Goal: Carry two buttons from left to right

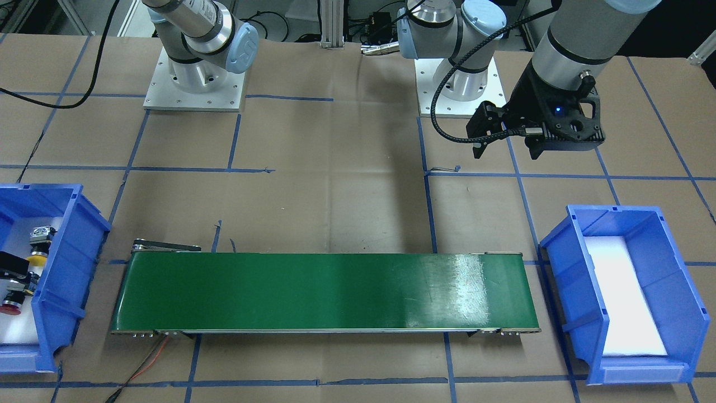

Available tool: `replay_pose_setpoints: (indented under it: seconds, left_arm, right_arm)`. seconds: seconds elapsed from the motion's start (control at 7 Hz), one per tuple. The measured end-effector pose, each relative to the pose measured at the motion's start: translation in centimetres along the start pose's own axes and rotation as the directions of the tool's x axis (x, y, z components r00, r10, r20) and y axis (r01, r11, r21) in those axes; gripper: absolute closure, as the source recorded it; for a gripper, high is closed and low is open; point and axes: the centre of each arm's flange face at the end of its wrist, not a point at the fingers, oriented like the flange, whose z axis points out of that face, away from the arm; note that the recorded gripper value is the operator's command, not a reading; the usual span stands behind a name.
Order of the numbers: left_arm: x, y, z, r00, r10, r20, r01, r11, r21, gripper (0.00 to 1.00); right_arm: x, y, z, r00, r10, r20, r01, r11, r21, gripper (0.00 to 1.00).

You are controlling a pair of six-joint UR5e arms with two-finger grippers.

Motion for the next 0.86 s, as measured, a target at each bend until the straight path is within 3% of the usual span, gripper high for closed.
replay_pose_setpoints:
  seconds: [0.29, 0.43, 0.71, 0.86]
  left_arm:
    - [0.0, 0.0, 0.0, 1.0, 0.0, -0.001, 0.0, 1.0, 0.0, 0.0]
    - [0.0, 0.0, 0.0, 1.0, 0.0, -0.001, 0.0, 1.0, 0.0, 0.0]
    - [0.0, 0.0, 0.0, 1.0, 0.0, 0.0, 0.0, 1.0, 0.0, 0.0]
    - [0.0, 0.0, 0.0, 1.0, 0.0, 0.002, 0.0, 1.0, 0.0, 0.0]
  right_arm:
    - [-1.9, 1.2, -6.4, 1.0, 0.03, -0.006, -0.03, 1.0, 0.004, 0.0]
    - [-4.6, 1.8, -10.4, 0.996, 0.094, -0.004, -0.094, 0.996, 0.0, 0.0]
    - [-14.3, 1.9, -17.1, 0.979, 0.205, -0.017, -0.205, 0.978, 0.031, 0.0]
    - [-21.7, 1.6, -19.0, 0.985, 0.168, -0.021, -0.167, 0.984, 0.053, 0.0]
